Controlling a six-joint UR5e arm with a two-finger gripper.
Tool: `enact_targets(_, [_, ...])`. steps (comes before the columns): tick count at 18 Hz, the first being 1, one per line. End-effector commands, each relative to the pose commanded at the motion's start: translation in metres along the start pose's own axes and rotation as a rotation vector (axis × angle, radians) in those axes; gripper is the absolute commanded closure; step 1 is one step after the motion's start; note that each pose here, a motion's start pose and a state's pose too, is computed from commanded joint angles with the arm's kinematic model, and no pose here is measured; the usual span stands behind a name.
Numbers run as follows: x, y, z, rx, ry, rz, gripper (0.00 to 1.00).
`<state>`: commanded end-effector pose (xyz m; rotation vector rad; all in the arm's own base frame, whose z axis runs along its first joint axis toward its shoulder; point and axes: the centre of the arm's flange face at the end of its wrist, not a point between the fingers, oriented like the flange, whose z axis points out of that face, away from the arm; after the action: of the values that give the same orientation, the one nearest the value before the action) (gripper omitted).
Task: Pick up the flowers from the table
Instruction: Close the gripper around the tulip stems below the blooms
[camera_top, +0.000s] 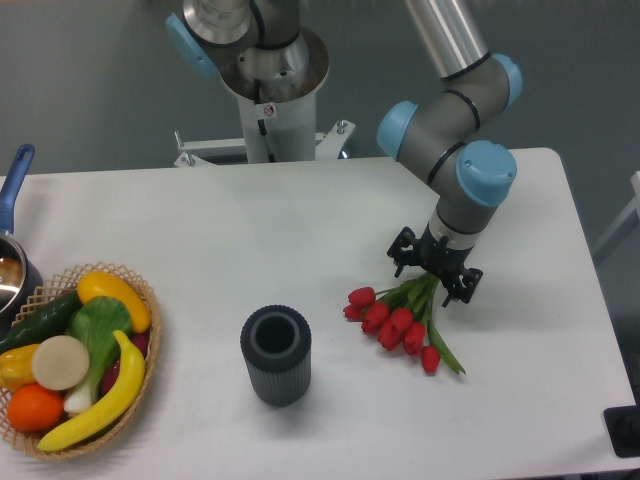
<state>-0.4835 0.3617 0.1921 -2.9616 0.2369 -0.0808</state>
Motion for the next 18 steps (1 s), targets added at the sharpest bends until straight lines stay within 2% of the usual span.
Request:
enact_targets(11, [-0.003,-0.01,0.009,-0.038,-0.007,0.003,0.01])
enact_targets(12, [-0.003,-0.01,0.009,-0.038,-0.007,0.003,0.05])
enact_targets(14, [-0.002,-0.011,0.01,-0.039,-0.004,-0.004,0.21])
enact_targets(18, [-0.002,-0.011,0.01,-0.038,-0.005,-0.002,0.31])
